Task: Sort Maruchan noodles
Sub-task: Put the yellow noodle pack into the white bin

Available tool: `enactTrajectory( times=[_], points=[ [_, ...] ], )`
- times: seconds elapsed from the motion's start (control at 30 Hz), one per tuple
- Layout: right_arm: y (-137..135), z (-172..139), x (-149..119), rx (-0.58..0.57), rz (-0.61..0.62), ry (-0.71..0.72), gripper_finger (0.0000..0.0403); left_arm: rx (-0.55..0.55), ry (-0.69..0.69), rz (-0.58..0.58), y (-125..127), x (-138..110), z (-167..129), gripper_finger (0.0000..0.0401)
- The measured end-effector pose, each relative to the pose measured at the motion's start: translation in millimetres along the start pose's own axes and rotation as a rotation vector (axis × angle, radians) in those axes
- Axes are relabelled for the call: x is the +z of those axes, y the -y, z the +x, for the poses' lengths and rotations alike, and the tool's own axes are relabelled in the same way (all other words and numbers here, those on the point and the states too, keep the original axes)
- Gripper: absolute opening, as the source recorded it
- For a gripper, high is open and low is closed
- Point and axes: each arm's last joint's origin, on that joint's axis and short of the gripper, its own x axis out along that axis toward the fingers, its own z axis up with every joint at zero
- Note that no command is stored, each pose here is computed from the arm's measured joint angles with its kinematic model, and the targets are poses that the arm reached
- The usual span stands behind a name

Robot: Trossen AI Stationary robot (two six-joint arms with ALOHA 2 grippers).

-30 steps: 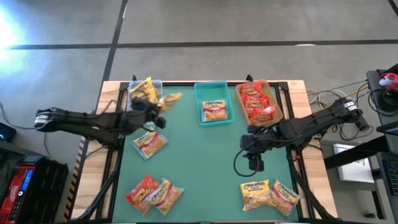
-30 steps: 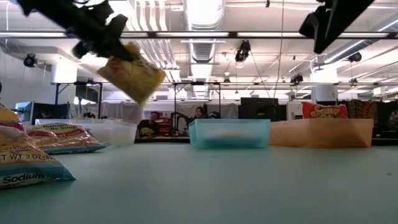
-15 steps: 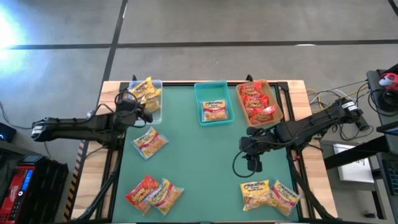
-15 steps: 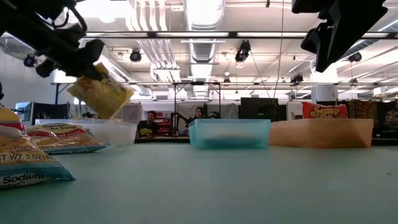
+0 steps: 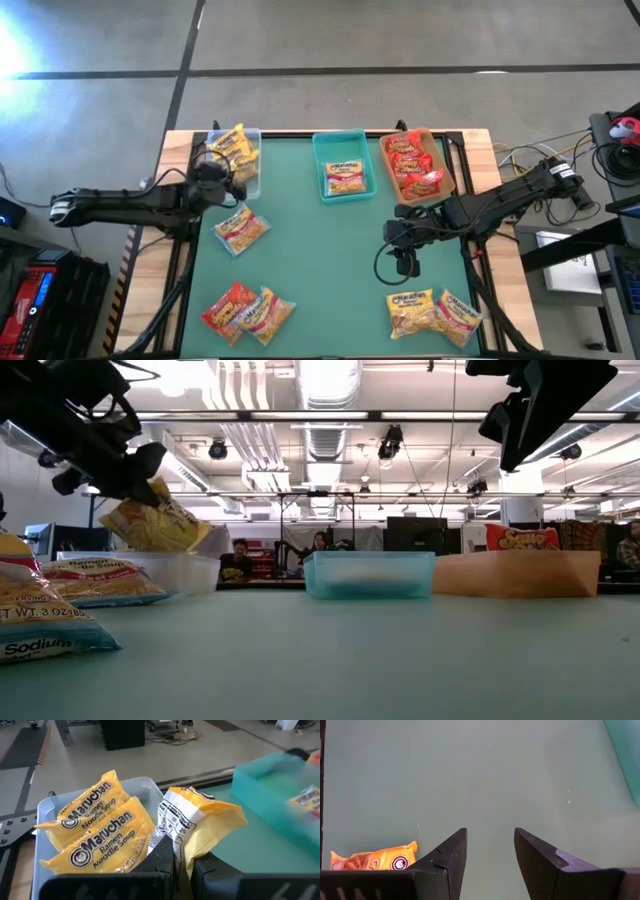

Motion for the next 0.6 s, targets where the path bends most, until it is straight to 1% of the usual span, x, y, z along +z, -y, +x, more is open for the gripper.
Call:
enactTrajectory(
  times=[0.17,0.27,0.4,0.6],
  points=[
    [0,0,1,0.002,0.0,0.006,0.0153,0.03,-0.033,0.02,0,-13,6,0.0],
    [-1,0,1,0.006,0.001,0.015,0.0153,0.091,-0.018,0.025,-2,-20,10,0.0008],
    [-1,0,1,0.007,0.015,0.014,0.0153,0.171,0.03,0.045,-4,-21,11,0.0039],
    [-1,0,1,0.013,0.051,0.01,0.0153,0.197,0.02,0.09,-6,-23,12,0.01]
  ],
)
